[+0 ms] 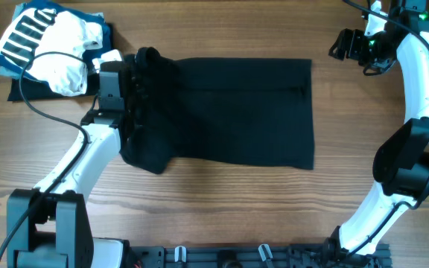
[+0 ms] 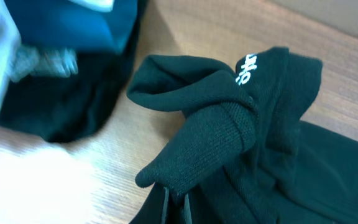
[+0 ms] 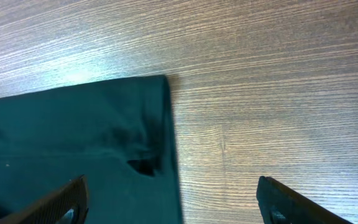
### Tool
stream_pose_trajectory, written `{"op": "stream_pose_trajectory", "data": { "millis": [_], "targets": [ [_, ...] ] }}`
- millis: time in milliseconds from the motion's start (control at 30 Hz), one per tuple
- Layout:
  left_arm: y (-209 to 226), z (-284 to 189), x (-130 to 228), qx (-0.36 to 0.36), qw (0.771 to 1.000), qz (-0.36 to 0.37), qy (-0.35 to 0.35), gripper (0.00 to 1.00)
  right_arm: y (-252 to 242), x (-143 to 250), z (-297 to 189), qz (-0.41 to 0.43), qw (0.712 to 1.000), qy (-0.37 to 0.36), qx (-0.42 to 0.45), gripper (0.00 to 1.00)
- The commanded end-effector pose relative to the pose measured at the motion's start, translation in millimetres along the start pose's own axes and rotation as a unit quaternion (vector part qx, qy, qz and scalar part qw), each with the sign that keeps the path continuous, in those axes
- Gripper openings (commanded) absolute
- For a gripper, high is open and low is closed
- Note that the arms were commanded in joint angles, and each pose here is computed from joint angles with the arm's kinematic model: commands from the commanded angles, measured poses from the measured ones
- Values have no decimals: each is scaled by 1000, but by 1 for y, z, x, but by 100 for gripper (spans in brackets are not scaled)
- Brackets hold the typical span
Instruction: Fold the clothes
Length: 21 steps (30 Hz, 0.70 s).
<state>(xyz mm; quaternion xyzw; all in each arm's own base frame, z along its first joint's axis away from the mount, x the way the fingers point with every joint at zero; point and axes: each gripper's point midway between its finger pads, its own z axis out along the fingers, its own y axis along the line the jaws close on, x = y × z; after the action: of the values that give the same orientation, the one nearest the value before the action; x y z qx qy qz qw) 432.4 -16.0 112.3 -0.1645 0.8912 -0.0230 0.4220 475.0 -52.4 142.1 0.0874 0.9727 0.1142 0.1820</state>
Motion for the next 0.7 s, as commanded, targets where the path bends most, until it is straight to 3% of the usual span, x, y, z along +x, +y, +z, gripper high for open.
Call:
{"op": "stream_pose_trajectory", "data": {
  "millis": [0,67,100,133,233,300,367,400,433,467,533,667],
  "targets": [
    [11,-7,-25,-32,997,44,-47,10,2,-2,0,0,1000,-3,0,87],
    [9,-7,-30,-30,996,62,-56,32,2,-2,0,1,1000,-2,1,87],
    [9,-7,-30,-30,996,68,-56,35,2,-1,0,1,1000,-1,1,87],
    [9,-7,-30,-30,996,68,-56,31,2,-1,0,1,1000,-1,1,87],
    [12,-7,-23,-35,996,71,-42,4,2,-1,0,0,1000,-1,1,87],
    [17,-7,-15,-46,996,75,-25,4,2,0,0,1,1000,2,0,87],
    [24,-10,10,-51,995,85,30,15,7,12,0,6,1000,26,-12,87],
    [23,-15,20,-42,994,88,55,25,11,22,-1,11,999,46,-19,86],
    [18,-36,32,-22,992,67,106,57,17,42,-2,19,996,87,-25,85],
    [17,-50,30,-22,992,44,118,68,21,52,-3,19,994,107,-26,83],
    [15,-84,17,-21,992,3,125,77,39,71,-4,3,989,146,-27,81],
    [14,-121,28,-7,986,-25,163,82,71,110,21,-35,980,196,10,81]
  ]
}}
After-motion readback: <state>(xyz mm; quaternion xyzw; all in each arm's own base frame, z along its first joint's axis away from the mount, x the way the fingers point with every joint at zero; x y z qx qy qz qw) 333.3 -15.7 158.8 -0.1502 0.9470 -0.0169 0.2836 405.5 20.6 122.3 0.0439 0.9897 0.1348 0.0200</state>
